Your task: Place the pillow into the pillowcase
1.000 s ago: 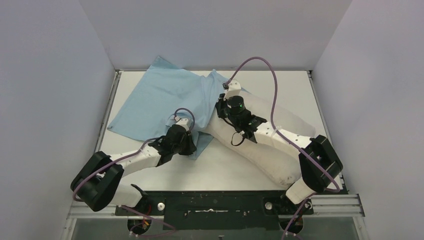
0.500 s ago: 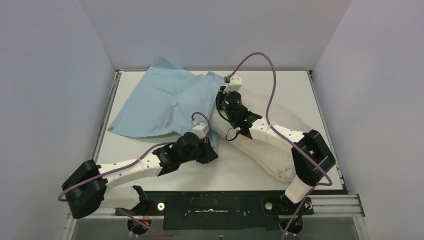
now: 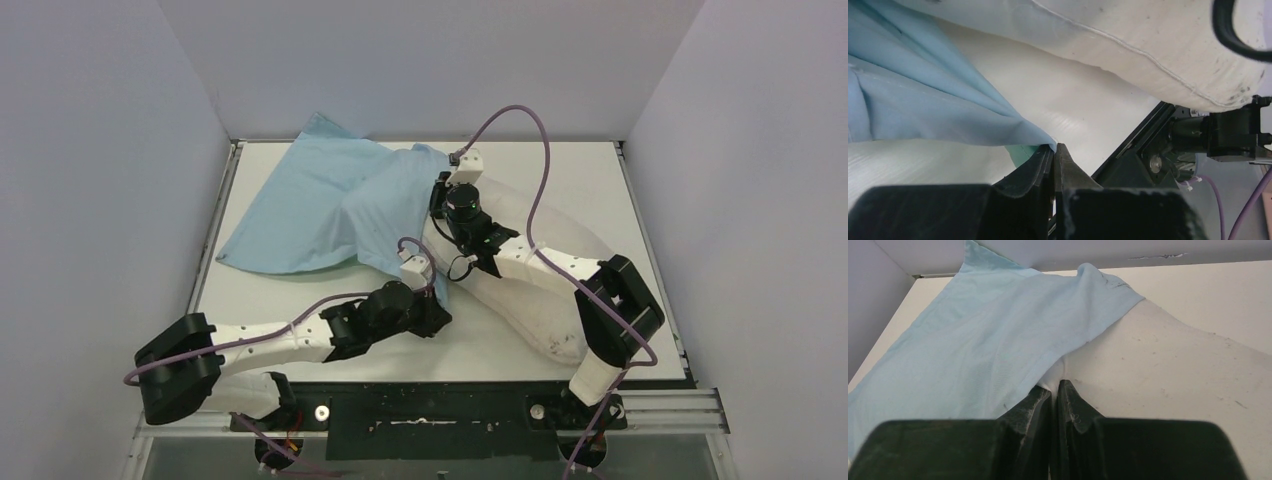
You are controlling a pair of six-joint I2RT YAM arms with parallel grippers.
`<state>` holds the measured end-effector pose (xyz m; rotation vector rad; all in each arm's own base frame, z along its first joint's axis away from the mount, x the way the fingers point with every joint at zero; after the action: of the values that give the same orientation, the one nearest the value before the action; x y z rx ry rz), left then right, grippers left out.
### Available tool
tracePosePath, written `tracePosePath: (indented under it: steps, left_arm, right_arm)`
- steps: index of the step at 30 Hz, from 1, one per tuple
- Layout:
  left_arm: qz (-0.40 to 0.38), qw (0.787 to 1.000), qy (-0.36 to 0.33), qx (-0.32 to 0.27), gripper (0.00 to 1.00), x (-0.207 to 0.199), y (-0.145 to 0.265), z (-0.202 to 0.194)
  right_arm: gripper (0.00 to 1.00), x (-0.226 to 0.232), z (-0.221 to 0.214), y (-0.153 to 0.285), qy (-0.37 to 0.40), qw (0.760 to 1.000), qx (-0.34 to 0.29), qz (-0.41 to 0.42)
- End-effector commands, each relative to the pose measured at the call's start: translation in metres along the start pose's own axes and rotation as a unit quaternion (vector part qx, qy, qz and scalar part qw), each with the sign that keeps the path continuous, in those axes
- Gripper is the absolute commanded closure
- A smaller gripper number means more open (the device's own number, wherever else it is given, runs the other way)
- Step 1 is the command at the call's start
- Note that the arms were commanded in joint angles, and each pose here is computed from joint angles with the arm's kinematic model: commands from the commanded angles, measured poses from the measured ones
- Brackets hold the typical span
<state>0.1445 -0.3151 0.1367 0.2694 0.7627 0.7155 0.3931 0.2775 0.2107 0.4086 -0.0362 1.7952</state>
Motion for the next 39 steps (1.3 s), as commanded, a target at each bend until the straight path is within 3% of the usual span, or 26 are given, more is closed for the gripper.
tracePosePath:
  steps: [1,4,5,9,13,21,26,30,35,37,39]
  left_arm:
    - [-0.093,0.995,-0.031,0.005,1.00,-0.053,-0.001,-0.009]
    - [-0.076,0.996,-0.041,0.020,0.99,-0.052,0.003,-0.013]
    - [-0.065,0.997,-0.044,0.013,0.93,-0.049,0.006,-0.010]
    - [-0.033,0.997,-0.059,-0.032,0.73,-0.044,0.030,0.017]
    - [0.023,0.994,-0.091,-0.061,0.62,-0.036,0.053,0.046]
    - [0.081,0.992,-0.076,-0.064,0.57,-0.002,0.041,0.104]
    - [0.138,0.977,-0.133,-0.091,0.52,0.013,0.031,0.176]
    - [0.206,0.961,-0.161,-0.088,0.45,0.033,0.012,0.226]
    - [0.240,0.954,-0.170,-0.058,0.43,0.058,-0.028,0.254]
    - [0.253,0.950,-0.176,-0.054,0.43,0.070,-0.042,0.257]
    - [0.259,0.948,-0.180,-0.045,0.43,0.080,-0.057,0.256]
  right_arm:
    - [1.00,0.024,0.054,0.004,-0.047,0.994,-0.088,0.053]
    - [1.00,0.026,0.037,0.020,0.010,0.995,-0.040,0.086]
    - [0.95,0.023,0.032,0.026,0.025,0.995,-0.025,0.095]
    - [0.64,0.008,0.028,0.056,0.061,0.989,0.032,0.133]
    - [0.37,-0.012,0.035,0.081,0.084,0.977,0.109,0.165]
    - [0.23,-0.060,0.083,0.074,0.082,0.973,0.131,0.172]
    - [0.11,-0.094,0.089,0.037,0.047,0.974,0.152,0.162]
    - [0.14,-0.098,0.061,0.007,0.047,0.957,0.210,0.197]
    - [0.29,-0.100,0.020,-0.012,0.050,0.948,0.242,0.198]
    - [0.47,-0.101,0.009,-0.012,0.047,0.948,0.247,0.197]
    - [0.73,-0.100,0.003,-0.009,0.035,0.950,0.243,0.193]
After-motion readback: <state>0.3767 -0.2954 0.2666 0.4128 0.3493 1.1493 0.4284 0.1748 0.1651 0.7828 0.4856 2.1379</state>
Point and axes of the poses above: each gripper's point midway between its finger pads, its own y axis back along the fingers, its own x axis along the line the jaws close on, z = x × y, the point moved 4 cm from there along y, back along the fingers, and after that the axes turned 2 degrees about -y, right-handed, at the moved point
